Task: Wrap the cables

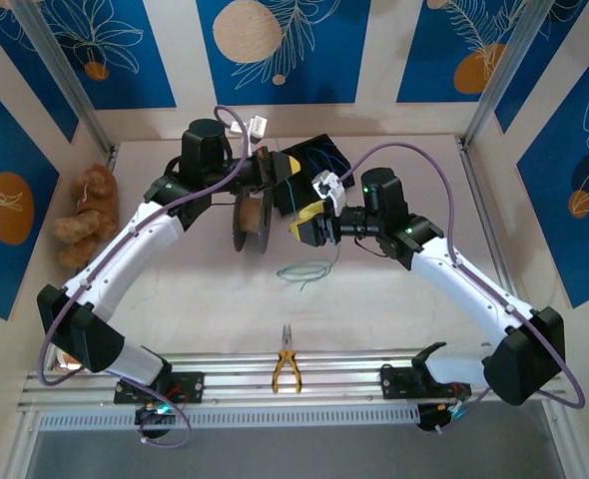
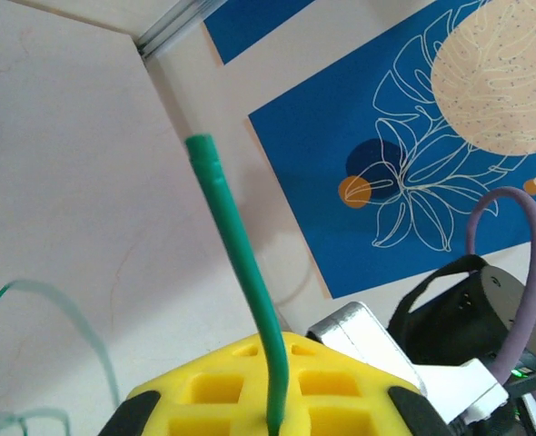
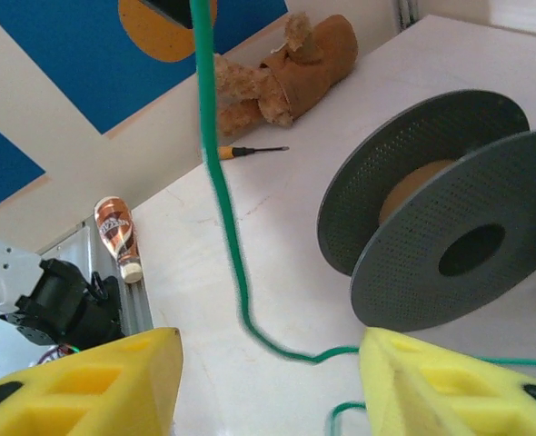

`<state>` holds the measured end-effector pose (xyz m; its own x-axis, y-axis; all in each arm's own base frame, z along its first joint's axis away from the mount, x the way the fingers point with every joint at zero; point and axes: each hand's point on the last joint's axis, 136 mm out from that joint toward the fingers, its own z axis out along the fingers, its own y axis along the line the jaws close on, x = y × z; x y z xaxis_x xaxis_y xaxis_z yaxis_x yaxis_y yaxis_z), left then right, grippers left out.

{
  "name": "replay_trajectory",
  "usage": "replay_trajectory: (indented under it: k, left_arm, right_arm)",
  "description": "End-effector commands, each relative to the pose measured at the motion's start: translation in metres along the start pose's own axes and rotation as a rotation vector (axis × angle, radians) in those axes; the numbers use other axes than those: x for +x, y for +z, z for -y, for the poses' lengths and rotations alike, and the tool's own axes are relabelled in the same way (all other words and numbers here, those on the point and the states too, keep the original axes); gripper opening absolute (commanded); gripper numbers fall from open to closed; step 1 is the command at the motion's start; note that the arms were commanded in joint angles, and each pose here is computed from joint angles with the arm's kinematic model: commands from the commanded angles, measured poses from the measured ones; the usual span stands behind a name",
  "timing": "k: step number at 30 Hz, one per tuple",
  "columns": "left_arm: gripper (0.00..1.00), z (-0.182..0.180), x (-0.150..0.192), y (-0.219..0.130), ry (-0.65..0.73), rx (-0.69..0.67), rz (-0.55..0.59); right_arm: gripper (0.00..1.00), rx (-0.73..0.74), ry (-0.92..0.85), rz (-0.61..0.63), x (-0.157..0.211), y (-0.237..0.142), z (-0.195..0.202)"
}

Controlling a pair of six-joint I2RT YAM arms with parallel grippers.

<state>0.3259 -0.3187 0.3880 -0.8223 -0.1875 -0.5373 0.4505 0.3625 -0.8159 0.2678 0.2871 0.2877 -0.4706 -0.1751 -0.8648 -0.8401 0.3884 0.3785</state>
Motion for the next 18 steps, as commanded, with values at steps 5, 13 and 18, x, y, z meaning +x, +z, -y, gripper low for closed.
replay_trajectory:
  k: [5, 13, 18]
  left_arm:
    - [0.00, 0.021, 0.001, -0.001, 0.018, 0.091, -0.006]
    - [0.01, 0.011, -0.002, -0.005, 0.024, 0.023, 0.027]
    - [0.99, -0.021, -0.010, -0.028, 0.065, -0.231, 0.108]
  right_arm:
    - [0.40, -0.024, 0.000, 0.027, -0.010, 0.015, 0.005]
    - [0.00, -0.009, -0.017, 0.036, -0.010, 0.016, 0.007]
    - [0.00, 0.102, -0.050, -0.017, -0.003, 0.016, 0.010]
